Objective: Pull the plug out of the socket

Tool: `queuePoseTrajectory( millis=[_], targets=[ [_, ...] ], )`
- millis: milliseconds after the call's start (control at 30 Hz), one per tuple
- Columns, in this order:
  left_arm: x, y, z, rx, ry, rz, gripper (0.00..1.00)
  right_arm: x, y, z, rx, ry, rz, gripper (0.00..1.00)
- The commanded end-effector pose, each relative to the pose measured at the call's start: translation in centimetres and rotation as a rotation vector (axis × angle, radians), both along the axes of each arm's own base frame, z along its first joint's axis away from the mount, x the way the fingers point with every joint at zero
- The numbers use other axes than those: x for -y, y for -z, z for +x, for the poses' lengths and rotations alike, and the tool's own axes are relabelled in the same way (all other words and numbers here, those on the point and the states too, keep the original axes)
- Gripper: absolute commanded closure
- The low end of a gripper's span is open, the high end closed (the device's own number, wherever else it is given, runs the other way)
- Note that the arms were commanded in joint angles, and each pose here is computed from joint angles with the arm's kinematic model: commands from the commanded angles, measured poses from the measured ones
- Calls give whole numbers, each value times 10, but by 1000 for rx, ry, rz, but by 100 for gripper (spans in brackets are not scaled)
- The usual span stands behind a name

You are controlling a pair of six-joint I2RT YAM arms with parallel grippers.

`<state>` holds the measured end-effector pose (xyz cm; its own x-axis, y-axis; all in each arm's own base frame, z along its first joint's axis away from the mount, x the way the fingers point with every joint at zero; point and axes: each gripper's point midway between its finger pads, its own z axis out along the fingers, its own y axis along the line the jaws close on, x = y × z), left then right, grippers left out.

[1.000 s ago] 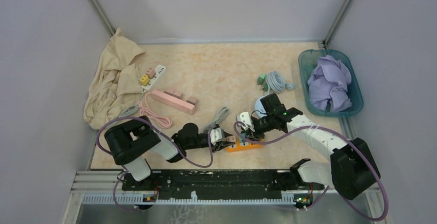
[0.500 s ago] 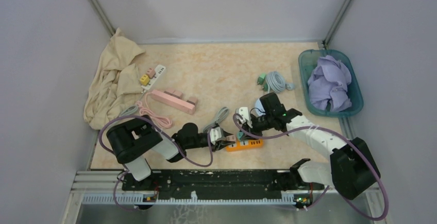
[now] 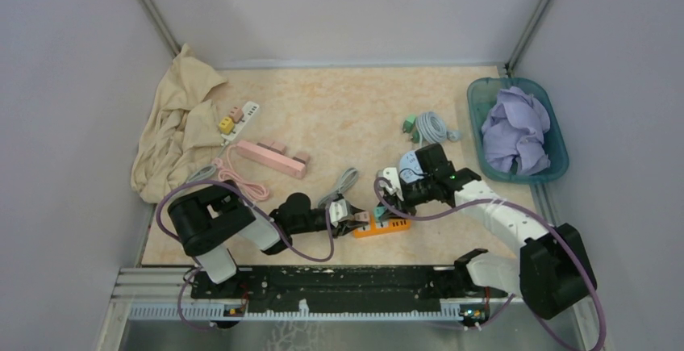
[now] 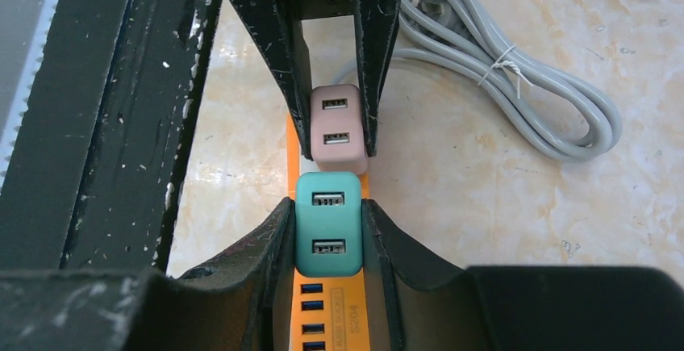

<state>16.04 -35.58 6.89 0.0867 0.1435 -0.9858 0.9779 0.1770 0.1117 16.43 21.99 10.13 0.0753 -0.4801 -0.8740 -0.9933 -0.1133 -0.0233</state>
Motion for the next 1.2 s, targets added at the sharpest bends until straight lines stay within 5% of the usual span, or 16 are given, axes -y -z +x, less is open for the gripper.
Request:
queuePoseTrajectory(
  millis=[0, 233, 567, 1167],
  targets=[
    [-18, 46, -9, -100, -9, 146, 99, -5, -39, 11, 94, -22, 105, 100],
    [-14, 41, -12, -136, 3, 124, 99, 16, -60, 41, 114, 149, 137, 100],
    [-11, 33, -14, -168, 3, 103, 99, 70, -85, 120, 181, 639, 124, 100],
    [-10, 29, -14, -194, -2, 98, 99, 170, -93, 194, 235, 1427, 190, 100]
  ],
)
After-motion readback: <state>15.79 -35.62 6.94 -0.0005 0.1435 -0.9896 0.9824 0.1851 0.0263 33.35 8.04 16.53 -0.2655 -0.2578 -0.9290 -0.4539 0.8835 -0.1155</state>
